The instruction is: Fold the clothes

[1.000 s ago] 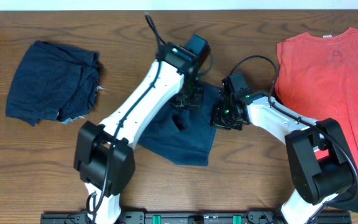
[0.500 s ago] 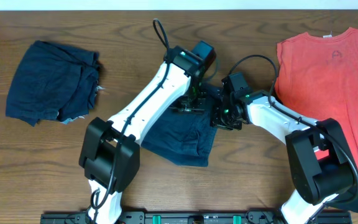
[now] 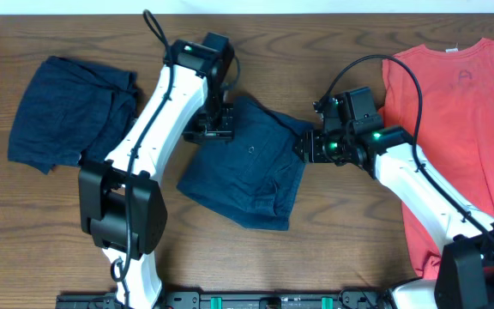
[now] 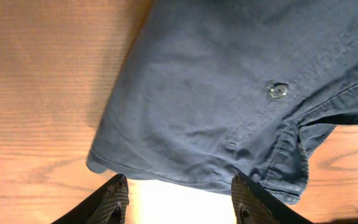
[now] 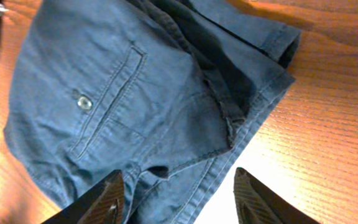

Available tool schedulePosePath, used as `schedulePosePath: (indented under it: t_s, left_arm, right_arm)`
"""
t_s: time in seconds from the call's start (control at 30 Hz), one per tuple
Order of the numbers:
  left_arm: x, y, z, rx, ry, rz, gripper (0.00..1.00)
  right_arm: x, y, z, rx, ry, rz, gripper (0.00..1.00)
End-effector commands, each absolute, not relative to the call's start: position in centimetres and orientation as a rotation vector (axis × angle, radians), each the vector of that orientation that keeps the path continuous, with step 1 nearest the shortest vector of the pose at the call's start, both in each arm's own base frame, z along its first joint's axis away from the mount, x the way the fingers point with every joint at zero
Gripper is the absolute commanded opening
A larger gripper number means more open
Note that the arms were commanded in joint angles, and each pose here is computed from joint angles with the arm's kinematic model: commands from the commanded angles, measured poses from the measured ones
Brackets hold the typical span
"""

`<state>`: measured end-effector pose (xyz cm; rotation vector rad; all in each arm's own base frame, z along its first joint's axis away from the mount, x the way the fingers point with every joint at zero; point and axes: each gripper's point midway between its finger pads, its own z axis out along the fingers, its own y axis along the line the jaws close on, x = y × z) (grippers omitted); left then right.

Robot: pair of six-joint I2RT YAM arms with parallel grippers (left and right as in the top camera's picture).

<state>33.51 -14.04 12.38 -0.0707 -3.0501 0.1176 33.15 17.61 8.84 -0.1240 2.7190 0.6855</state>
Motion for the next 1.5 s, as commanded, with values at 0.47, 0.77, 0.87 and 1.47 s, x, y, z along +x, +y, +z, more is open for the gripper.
schedulePosePath:
  t_s: [0.47, 0.77, 0.87, 1.47]
  left_arm:
    - [29.5, -14.1, 7.2, -0.227, -2.917, 0.162, 0.55]
    - [27.3, -14.2, 1.7, -0.226, -2.891, 0.215, 0.55]
    - [27.0, -14.1, 1.2, -0.225, -2.888, 0.214, 0.55]
    - [27.4, -15.2, 3.0, -0.286, -2.868, 0.294, 0.62]
  right_arm:
    - [37.4, 15.1, 7.2, -0.046, 2.655, 0.499, 0.01]
    - [39.1, 11.9, 6.0, 0.035, 2.630, 0.255, 0.25]
    - [39.0, 11.8, 6.2, 0.008, 2.629, 0.250, 0.21]
    - [27.0, 19.4, 1.6, -0.421, 3.026, 0.485, 0.20]
